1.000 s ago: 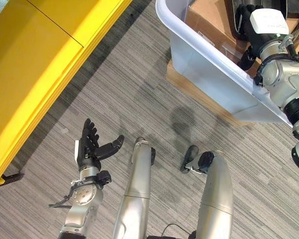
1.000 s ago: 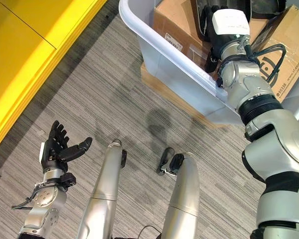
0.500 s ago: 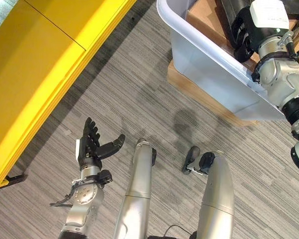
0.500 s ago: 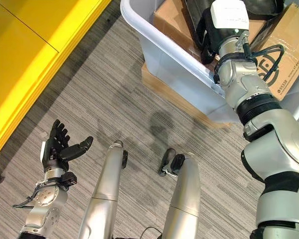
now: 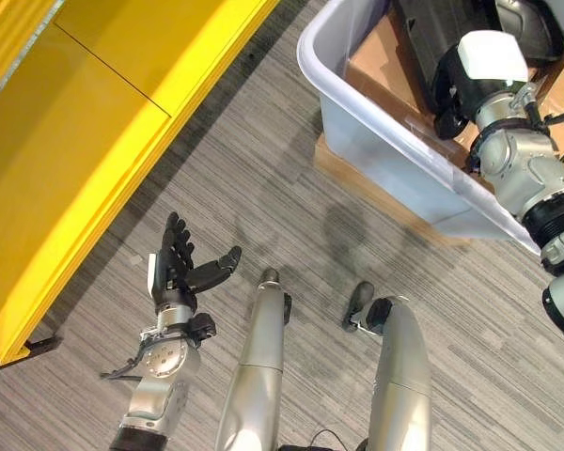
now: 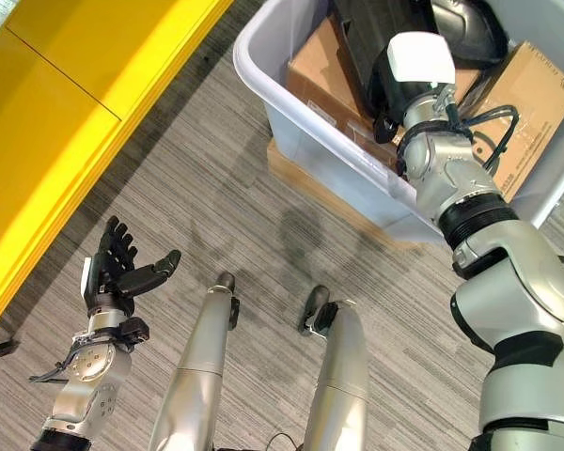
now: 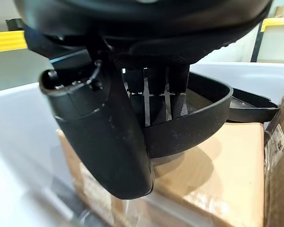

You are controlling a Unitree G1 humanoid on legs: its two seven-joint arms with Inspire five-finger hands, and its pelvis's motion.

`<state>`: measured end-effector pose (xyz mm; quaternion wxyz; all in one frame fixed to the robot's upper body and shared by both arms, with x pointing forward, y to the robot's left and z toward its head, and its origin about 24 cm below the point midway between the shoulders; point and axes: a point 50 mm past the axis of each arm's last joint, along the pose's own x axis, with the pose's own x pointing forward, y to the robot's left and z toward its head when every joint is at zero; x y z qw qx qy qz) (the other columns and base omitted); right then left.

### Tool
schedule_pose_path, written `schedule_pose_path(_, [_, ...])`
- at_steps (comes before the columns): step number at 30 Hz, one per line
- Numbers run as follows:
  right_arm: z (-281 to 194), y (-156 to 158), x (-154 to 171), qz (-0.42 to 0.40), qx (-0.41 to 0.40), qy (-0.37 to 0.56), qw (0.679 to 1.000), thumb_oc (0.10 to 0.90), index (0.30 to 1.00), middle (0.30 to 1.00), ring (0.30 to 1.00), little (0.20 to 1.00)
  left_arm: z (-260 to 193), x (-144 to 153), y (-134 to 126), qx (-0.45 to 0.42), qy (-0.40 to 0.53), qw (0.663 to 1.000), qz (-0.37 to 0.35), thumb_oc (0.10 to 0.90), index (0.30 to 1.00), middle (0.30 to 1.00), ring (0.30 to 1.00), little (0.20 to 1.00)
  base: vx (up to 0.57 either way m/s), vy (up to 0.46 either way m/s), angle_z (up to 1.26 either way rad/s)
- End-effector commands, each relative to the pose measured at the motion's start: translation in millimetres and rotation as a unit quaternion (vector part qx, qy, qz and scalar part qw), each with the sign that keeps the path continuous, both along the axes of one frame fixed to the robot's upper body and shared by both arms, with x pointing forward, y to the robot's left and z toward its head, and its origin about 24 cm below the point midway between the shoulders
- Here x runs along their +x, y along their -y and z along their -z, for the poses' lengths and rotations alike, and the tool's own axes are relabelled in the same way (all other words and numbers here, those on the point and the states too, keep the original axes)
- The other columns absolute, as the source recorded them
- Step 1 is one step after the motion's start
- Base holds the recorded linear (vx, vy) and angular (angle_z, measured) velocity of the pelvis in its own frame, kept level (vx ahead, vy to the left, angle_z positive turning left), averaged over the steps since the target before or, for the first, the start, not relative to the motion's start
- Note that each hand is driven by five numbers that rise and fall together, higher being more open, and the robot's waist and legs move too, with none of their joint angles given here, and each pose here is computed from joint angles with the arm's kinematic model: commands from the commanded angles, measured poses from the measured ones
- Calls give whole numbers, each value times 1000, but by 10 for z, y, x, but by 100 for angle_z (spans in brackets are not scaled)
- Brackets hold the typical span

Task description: Move parts from the plastic box to the shelf.

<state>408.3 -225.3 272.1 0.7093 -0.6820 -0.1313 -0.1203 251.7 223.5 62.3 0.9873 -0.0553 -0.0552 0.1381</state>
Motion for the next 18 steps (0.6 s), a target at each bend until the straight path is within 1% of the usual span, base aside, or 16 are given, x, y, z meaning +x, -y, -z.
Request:
schedule_pose_path(1, [-375, -21, -61, -5, -13, 72, 997, 400, 300, 300, 300, 300, -339, -47, -160, 49, 82, 995, 3, 900, 1000, 1000, 1000, 1000, -51, 19, 4])
schedule_pose_path(8, [-220, 37, -69, -7, -2, 57, 998, 400, 300, 300, 300, 300, -315, -40, -163, 61, 74, 995, 26, 900, 1000, 1000, 1000, 1000, 13, 15, 0])
schedule_pose_path(18, [-131, 64, -125, -25, 7, 49, 998, 400, 300, 300, 300, 300, -262, -72, -237, 72, 57, 995, 33, 900, 1000, 1000, 1000, 1000, 50, 13, 6])
